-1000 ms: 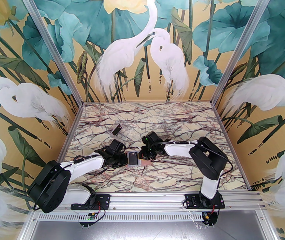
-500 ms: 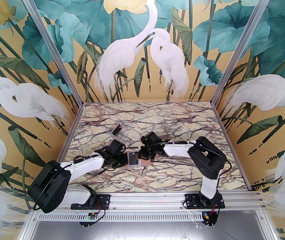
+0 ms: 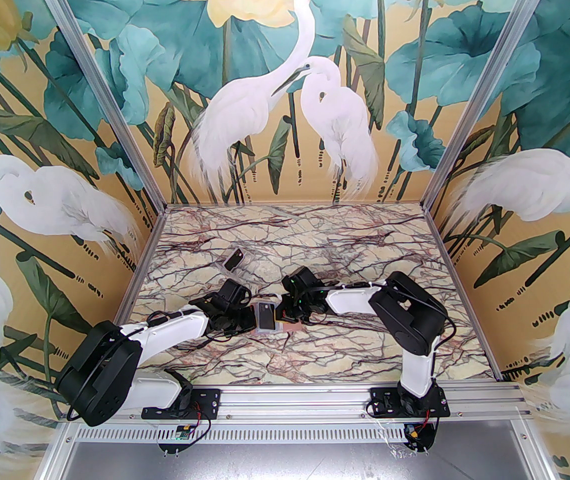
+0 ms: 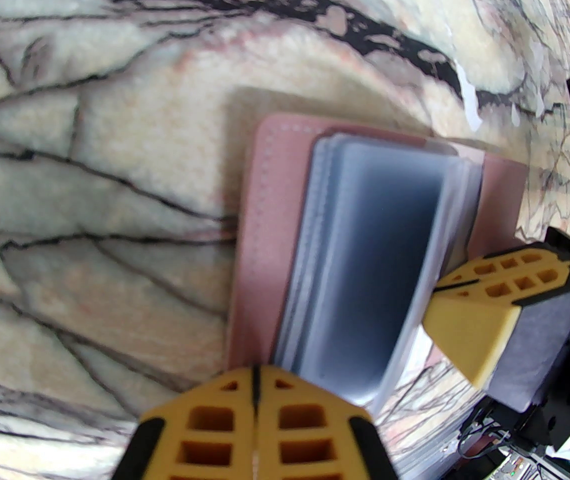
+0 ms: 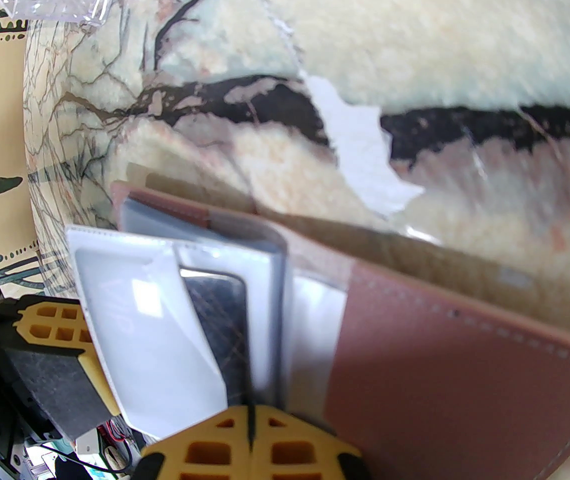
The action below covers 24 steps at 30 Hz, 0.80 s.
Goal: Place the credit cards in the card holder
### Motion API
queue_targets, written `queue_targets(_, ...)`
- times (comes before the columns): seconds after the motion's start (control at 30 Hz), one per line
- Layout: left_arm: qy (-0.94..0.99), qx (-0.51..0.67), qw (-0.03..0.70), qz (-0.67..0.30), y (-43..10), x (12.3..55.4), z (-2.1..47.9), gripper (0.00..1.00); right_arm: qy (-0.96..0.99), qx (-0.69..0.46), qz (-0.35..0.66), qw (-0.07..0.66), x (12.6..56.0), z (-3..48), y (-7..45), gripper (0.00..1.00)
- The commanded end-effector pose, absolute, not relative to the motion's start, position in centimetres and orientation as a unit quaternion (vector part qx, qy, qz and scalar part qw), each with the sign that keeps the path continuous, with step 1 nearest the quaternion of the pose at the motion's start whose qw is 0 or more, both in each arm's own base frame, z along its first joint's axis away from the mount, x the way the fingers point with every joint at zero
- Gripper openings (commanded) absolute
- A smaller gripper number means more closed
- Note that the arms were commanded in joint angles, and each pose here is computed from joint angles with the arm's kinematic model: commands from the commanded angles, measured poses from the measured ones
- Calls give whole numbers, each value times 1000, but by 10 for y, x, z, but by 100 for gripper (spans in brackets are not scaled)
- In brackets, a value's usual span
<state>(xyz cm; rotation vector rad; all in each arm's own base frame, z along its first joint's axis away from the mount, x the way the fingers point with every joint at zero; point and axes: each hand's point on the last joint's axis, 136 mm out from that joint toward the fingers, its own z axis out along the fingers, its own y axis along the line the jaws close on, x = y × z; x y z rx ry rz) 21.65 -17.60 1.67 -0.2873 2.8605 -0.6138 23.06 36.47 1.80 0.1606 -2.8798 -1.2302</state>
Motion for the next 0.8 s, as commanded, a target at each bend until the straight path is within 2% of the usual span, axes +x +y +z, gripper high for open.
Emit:
queue_targets(0.0,971,-102,101,-191,-167,213,12,16,-932,37,-360,31,217,-11,352,0)
queue_targets(0.1,971,-114,115,-174,-157,214,23,27,-933,36,-358,32,217,-13,352,0)
queue_targets(0.2,965,-120,136,-192,-157,219,38,32,-933,36,-356,32,216,-14,351,0)
queue_targets(0.4,955,-115,160,-223,-165,228,66,34,-933,37,-356,33,216,-15,351,0)
queue_targets(0.77,937,-98,151,-299,-198,240,74,40,-933,37,-355,35,215,-16,350,0)
